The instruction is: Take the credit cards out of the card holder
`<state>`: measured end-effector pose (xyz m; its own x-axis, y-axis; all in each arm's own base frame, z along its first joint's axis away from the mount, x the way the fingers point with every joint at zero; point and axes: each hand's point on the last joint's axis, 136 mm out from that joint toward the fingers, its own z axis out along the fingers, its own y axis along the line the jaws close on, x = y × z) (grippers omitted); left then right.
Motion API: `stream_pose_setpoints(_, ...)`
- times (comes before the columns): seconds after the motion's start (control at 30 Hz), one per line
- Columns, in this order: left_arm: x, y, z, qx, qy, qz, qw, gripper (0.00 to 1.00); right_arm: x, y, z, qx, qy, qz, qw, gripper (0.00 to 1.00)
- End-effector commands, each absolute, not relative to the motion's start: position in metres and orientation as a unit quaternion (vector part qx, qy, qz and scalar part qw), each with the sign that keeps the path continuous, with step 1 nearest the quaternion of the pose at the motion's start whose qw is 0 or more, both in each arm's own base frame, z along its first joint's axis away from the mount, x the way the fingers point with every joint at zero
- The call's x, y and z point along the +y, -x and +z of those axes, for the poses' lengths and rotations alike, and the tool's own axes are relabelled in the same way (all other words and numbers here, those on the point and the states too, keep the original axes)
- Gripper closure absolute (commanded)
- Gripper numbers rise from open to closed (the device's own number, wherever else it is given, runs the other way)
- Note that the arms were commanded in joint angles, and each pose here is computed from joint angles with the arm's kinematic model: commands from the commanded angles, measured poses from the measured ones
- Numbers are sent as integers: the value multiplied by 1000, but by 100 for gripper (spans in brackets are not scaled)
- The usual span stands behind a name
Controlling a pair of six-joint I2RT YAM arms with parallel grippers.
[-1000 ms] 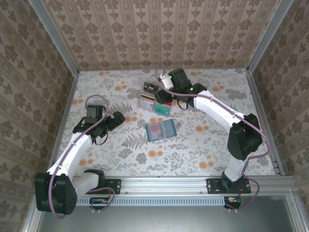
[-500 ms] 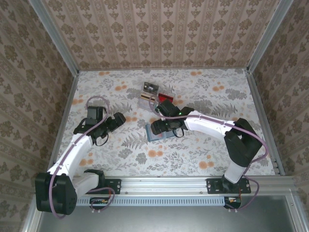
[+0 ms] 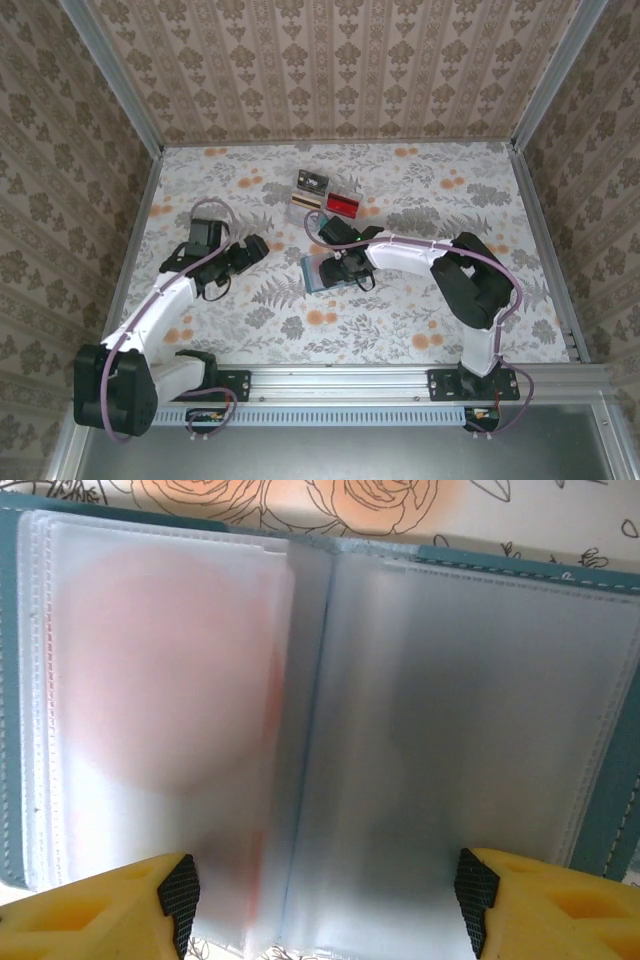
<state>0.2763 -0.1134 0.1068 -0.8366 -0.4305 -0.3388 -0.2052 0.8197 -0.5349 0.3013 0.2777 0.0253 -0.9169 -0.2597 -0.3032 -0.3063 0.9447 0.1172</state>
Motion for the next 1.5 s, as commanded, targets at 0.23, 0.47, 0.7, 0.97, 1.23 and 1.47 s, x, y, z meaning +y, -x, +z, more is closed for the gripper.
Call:
stream_pose_setpoints(0.23,-155,-279,105,926,139,-287,204,7,249,-295,-5,986,112,45,115,42)
stream_pose_setpoints(0.47,-200,-281,102,923,98,-327,178,30,244,-294,-8,987,96,69,113,43)
stream_pose_setpoints(0.7,-252,-281,94,921,56,-356,150,58,252,-295,-6,983,88,107,118,51)
stream_pose_setpoints(0.97,-281,-284,71,934,41,-334,119,75,245,-296,-10,985,80,91,124,60)
stream_pose_setpoints(1.23,-286,-280,43,944,38,-318,84,82,249,-298,-3,982,69,109,137,60)
stream_pose_setpoints(1.47,-297,-280,49,935,22,-345,78,77,257,-301,11,976,67,138,154,58)
